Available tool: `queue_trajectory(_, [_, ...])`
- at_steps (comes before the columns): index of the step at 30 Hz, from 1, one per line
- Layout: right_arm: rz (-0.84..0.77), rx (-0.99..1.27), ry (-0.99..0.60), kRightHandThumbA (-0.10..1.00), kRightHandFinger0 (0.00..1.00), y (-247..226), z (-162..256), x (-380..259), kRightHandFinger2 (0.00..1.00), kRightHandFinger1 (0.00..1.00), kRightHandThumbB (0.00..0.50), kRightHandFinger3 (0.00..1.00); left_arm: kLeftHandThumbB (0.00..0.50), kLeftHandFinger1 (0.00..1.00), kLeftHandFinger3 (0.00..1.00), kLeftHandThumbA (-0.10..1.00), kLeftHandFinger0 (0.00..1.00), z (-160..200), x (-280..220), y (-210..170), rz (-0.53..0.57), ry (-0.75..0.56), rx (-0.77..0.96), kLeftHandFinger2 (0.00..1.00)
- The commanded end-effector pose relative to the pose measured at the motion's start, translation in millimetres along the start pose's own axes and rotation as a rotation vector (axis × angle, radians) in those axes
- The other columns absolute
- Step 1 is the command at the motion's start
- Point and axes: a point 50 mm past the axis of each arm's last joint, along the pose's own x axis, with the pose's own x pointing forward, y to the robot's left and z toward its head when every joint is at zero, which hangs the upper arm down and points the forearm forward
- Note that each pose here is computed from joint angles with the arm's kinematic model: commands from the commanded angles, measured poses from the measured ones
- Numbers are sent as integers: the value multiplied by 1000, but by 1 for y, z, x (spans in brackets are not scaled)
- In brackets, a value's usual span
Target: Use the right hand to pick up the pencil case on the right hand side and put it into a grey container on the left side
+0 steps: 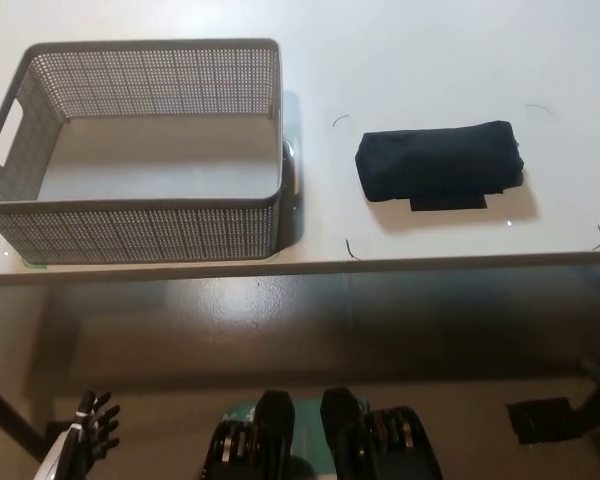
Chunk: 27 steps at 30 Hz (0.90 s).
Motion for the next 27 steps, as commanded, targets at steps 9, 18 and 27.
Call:
queue_trajectory(9, [41,-254,-107,1000,1000,-57,59,110,1000,1000,486,1000,267,1000,1000,1000,1000,16,2,8,15,-95,105,1000])
queue_trajectory(18, [170,-347,-159,993,1000,-42,81,181,1000,1000,500,1000,238,1000,1000,1000,1000,15,0,6,6,-86,121,1000])
queue_trajectory(27, [320,-556,-141,888,1000,-16,99,254,1000,1000,500,1000,191,1000,1000,1000,1000,14,0,0,-13,-93,163,1000])
